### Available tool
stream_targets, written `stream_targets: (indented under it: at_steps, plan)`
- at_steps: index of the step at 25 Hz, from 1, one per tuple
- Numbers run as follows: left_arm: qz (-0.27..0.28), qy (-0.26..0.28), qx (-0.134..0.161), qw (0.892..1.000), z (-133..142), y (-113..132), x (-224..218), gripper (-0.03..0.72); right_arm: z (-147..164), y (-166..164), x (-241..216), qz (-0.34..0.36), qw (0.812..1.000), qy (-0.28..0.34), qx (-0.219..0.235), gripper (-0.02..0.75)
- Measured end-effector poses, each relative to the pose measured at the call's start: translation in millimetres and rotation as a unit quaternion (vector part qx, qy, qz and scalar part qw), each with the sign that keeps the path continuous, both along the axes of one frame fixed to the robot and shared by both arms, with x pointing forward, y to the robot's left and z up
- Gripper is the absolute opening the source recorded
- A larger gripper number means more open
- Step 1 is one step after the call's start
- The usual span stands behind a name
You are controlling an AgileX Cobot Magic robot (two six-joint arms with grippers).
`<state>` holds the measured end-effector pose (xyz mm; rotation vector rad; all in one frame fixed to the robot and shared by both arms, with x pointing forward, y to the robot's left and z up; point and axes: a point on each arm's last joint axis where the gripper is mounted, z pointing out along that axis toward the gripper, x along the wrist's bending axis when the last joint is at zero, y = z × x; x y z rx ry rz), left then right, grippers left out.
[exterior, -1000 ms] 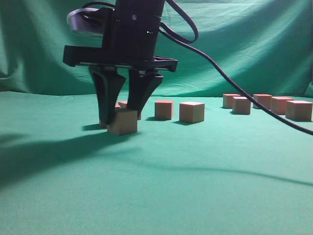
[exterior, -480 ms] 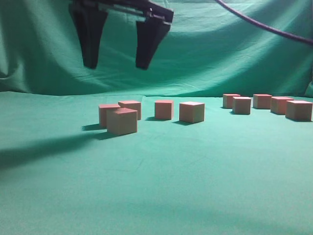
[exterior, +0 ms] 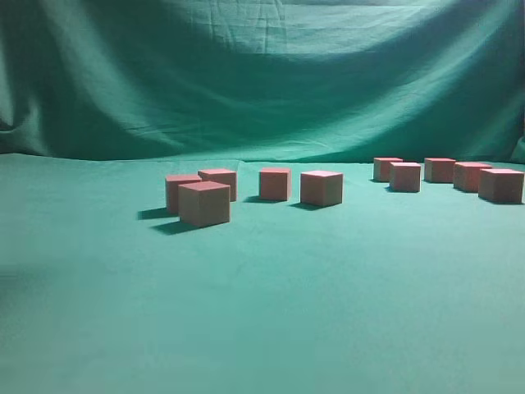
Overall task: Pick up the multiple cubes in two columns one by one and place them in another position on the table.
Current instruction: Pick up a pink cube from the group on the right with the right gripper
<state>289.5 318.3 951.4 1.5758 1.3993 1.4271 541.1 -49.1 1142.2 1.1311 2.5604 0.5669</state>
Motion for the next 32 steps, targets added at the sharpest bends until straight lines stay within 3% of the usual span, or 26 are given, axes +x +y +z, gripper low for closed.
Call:
stream_targets:
  at_steps: [5, 7, 9, 14, 22, 32]
  plan:
    - [0.000, 0.000, 0.000, 1.000, 0.0, 0.0, 0.0, 0.000, -0.7, -76.5, 16.9, -0.113, 0.993, 0.015, -0.010, 0.619]
    - [0.000, 0.000, 0.000, 1.000, 0.0, 0.0, 0.0, 0.000, -18.0, -106.4, 28.1, -0.158, 0.986, 0.041, -0.027, 0.556]
    - [0.000, 0.000, 0.000, 1.000, 0.0, 0.0, 0.0, 0.000, -37.8, -132.8, 34.3, -0.195, 0.977, 0.073, -0.040, 0.563]
    - [0.000, 0.000, 0.000, 1.000, 0.0, 0.0, 0.0, 0.000, -72.0, -182.0, 45.9, -0.271, 0.957, 0.107, -0.004, 0.563]
    - [0.000, 0.000, 0.000, 1.000, 0.0, 0.0, 0.0, 0.000, -120.5, -200.3, 74.5, -0.298, 0.951, 0.085, 0.017, 0.563]
    - [0.000, 0.000, 0.000, 1.000, 0.0, 0.0, 0.0, 0.000, -189.0, -197.2, 97.9, -0.297, 0.947, 0.125, -0.003, 0.563]
